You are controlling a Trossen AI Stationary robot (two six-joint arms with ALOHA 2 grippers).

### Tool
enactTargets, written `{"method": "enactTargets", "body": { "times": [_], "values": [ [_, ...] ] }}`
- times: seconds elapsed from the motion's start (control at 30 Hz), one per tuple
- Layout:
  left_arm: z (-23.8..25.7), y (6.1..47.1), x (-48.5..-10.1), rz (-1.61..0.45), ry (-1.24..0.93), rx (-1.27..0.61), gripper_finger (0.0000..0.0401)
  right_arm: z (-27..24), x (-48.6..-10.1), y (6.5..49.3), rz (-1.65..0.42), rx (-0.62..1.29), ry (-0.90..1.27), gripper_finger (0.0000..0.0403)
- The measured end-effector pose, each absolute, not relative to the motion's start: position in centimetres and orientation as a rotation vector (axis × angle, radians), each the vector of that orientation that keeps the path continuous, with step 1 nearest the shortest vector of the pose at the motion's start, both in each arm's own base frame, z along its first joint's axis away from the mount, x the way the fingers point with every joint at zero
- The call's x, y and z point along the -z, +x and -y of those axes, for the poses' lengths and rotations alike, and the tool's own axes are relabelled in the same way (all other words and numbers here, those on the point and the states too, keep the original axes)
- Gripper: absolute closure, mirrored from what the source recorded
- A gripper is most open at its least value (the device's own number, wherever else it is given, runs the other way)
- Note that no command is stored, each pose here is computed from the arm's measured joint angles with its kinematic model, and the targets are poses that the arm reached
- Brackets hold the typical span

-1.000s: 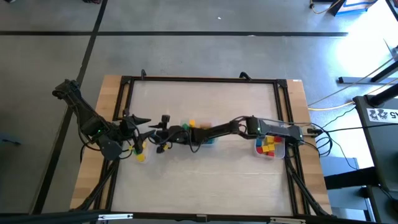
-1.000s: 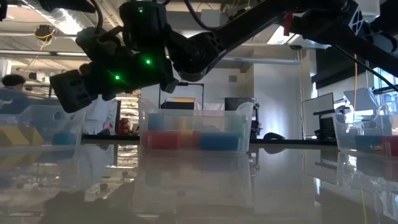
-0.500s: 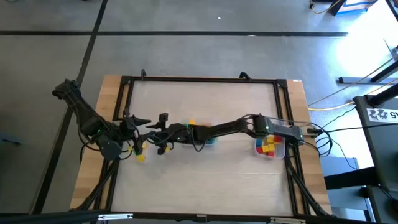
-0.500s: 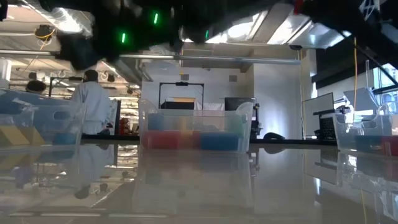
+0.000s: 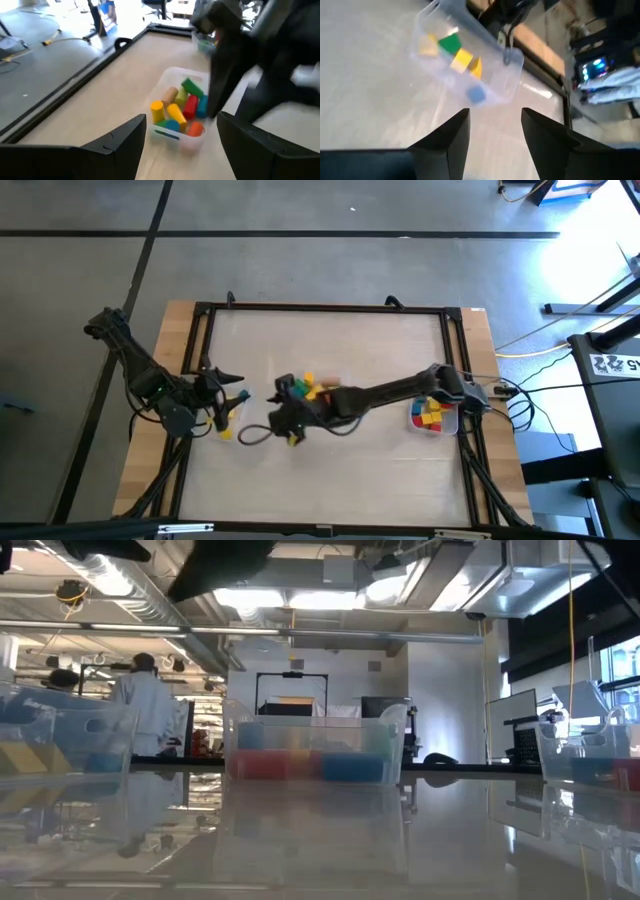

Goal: Sort blocks by size
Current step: Return to Home Position

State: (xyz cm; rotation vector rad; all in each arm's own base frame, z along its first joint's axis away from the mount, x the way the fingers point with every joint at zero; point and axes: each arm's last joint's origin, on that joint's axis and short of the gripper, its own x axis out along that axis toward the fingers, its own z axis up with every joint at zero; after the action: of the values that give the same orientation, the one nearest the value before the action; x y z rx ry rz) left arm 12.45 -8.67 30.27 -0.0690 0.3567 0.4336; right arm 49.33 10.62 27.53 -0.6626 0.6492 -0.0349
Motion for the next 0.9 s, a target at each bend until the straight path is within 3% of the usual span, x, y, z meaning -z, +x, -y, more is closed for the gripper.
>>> {"method": "enactTargets", "body": {
  "times": [0.27,0.6,0.8,0.9],
  "values": [
    [8.0,13.1,-30.0,-0.452,-0.038,-0.389,0.0166,-12.2,-29.2,43.9,-0.959,-0.003,-0.647,0.0229],
    [6.3,14.8,-30.2,-0.565,0.1,-0.293,0.0265,-9.0,-25.8,41.3,-1.306,-0.006,-0.685,0.0343],
    [4.5,15.5,-30.2,-0.623,0.112,-0.258,0.0322,-5.4,-24.6,39.4,-1.305,-0.063,-0.664,0.0394],
    [3.7,15.8,-30.2,-0.606,0.106,-0.217,0.0348,-3.7,-24.3,37.6,-1.234,-0.087,-0.636,0.0397]
  ]
}}
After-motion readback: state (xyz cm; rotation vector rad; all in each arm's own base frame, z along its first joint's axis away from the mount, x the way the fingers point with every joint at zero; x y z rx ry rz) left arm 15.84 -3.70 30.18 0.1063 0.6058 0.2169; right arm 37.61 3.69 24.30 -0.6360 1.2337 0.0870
